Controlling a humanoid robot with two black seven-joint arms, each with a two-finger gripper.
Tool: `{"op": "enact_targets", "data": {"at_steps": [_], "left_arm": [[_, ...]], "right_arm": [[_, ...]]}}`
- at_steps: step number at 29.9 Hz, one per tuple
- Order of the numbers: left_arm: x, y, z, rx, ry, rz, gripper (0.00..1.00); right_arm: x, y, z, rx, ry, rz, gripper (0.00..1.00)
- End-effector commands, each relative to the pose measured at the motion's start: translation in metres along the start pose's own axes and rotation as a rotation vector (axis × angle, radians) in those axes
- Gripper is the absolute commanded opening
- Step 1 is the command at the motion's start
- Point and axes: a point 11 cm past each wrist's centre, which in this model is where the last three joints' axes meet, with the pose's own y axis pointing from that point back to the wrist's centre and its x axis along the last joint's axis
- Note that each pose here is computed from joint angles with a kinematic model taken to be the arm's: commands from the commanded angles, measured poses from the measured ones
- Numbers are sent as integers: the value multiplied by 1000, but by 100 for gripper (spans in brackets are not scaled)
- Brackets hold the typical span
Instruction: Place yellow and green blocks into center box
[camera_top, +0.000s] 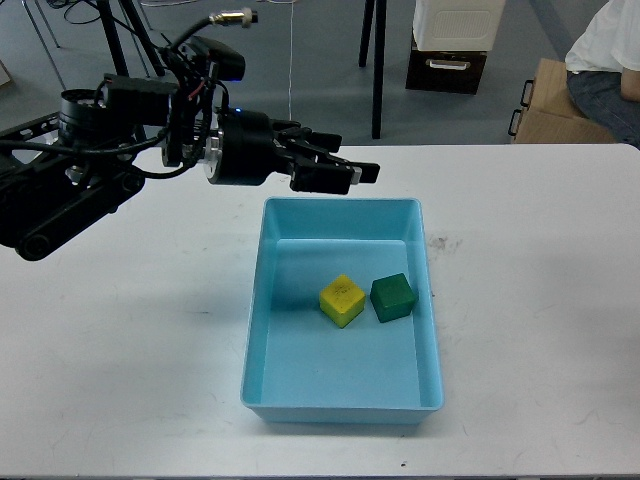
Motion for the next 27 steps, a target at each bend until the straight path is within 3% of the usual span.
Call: {"op": "enact_targets", "data": {"at_steps": [1, 7, 17, 22, 27], "left_arm": [[7, 36, -13, -76, 228, 247, 99], [-23, 69, -15, -229, 542, 452, 99], [-56, 122, -72, -173, 1115, 1201, 100], [-101, 129, -82, -182, 1425, 1288, 100], [-144, 127, -61, -319, 1625, 1336, 100]], "right_arm": [[-14, -16, -3, 11, -195, 7, 98], [-25, -30, -7, -21, -429, -31, 99], [-77, -16, 26, -151, -941, 5, 98], [-81, 9, 45, -213, -1045, 81, 99], [-85, 40, 62, -231, -1308, 161, 99]]}}
